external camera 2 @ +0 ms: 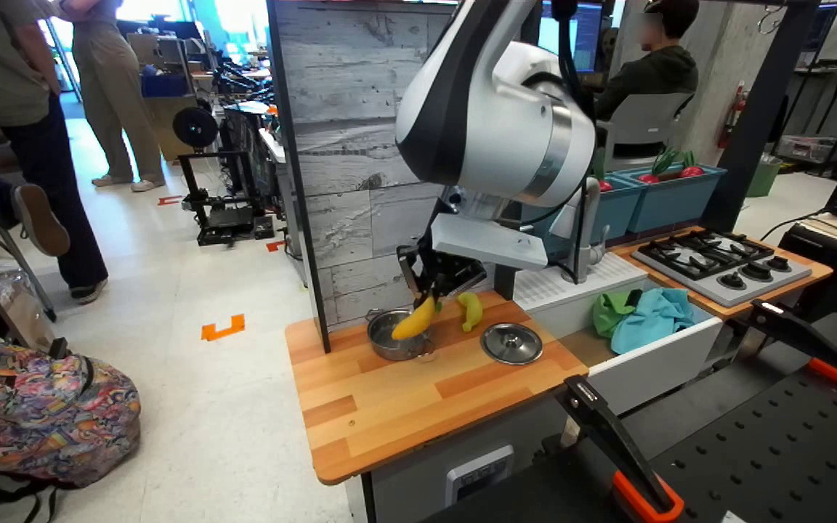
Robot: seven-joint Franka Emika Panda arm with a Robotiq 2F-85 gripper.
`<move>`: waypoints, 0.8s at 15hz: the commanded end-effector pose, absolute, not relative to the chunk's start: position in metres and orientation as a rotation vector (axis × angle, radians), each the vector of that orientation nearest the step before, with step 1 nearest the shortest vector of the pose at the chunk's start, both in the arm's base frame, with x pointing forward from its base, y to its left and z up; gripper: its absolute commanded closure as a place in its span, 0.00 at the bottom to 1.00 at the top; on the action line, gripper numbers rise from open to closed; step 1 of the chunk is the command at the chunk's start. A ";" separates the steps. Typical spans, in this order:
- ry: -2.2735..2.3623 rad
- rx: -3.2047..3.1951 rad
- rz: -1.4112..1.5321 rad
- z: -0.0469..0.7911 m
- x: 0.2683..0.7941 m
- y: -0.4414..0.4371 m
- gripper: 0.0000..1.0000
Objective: Pick up the carrot plush toy and put it in the silver pot
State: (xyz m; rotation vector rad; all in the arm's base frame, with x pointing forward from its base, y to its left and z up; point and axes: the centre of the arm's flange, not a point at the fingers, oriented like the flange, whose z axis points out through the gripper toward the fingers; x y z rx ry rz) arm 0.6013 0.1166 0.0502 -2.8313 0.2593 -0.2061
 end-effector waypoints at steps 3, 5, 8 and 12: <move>0.280 -2.839 -0.217 0.032 0.629 0.132 0.96; 0.290 -2.839 -0.221 0.029 0.633 0.136 0.96; 0.306 -2.844 -0.216 0.024 0.638 0.138 0.96; 0.326 -2.852 -0.192 0.019 0.640 0.136 0.47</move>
